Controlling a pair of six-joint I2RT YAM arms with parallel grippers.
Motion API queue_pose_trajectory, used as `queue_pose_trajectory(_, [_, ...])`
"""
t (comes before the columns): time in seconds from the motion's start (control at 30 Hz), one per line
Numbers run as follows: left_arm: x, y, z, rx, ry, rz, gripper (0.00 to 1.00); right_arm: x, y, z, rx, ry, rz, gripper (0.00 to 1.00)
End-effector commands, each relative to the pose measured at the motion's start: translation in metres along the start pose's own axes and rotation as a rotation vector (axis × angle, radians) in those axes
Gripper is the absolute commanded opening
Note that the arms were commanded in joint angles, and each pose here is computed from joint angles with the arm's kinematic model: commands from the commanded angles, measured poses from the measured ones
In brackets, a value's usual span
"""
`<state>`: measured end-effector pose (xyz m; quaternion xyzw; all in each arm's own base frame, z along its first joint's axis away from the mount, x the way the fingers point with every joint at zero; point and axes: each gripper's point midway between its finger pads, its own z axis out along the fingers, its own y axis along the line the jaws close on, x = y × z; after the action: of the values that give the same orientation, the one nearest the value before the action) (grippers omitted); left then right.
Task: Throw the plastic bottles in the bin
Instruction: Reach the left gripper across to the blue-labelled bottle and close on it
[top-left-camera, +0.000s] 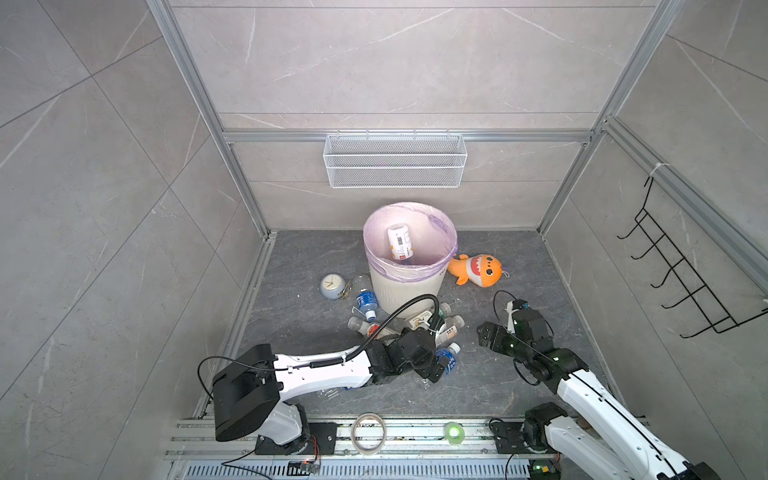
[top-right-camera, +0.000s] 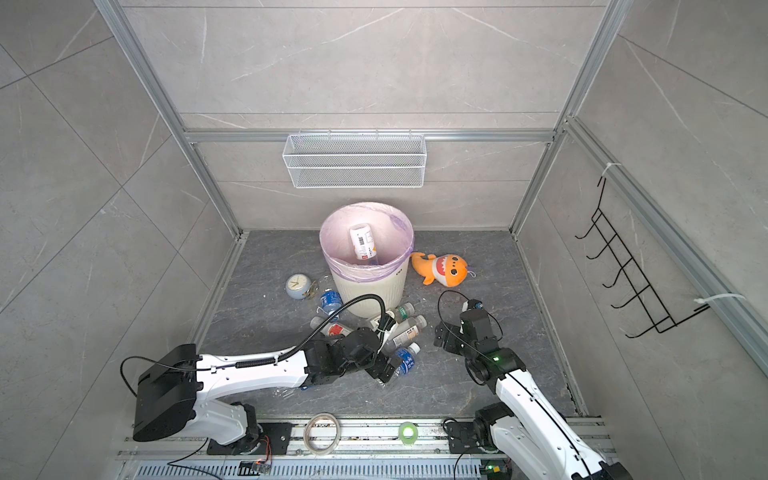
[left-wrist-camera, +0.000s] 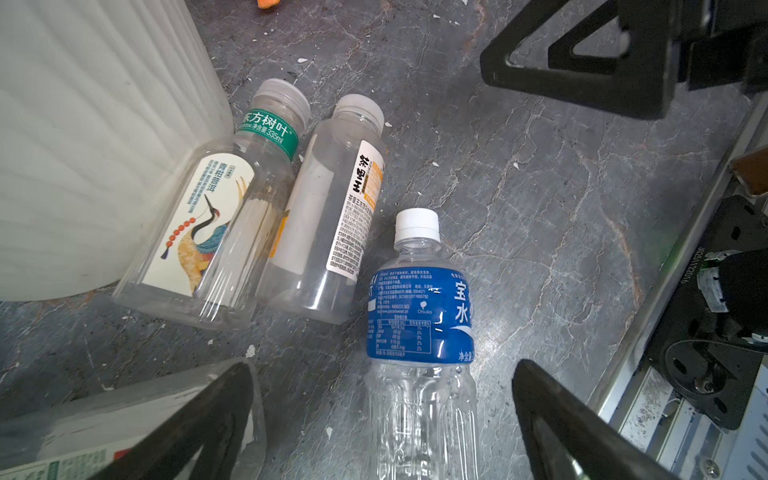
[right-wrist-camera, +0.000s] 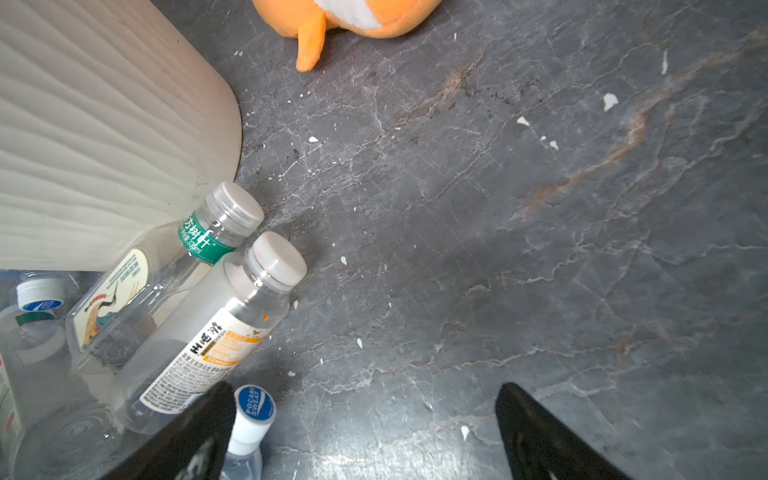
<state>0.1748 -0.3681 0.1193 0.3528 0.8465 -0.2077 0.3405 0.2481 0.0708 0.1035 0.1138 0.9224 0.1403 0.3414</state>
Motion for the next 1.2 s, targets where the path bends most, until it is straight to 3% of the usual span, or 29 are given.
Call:
queue_pose_trajectory(0.0, [-0.024, -0.014, 0.001, 0.025, -0.059, -0.005, 1.0, 0.003, 0.001, 0.0, -0.024, 0.005, 0.005, 1.0])
queue_pose_trajectory(1.17, [0.036, -0.029, 0.043, -0.043, 0.145, -0.009, 0.92, 0.003, 0.0, 0.002, -0.031, 0.013, 0.015, 1.0])
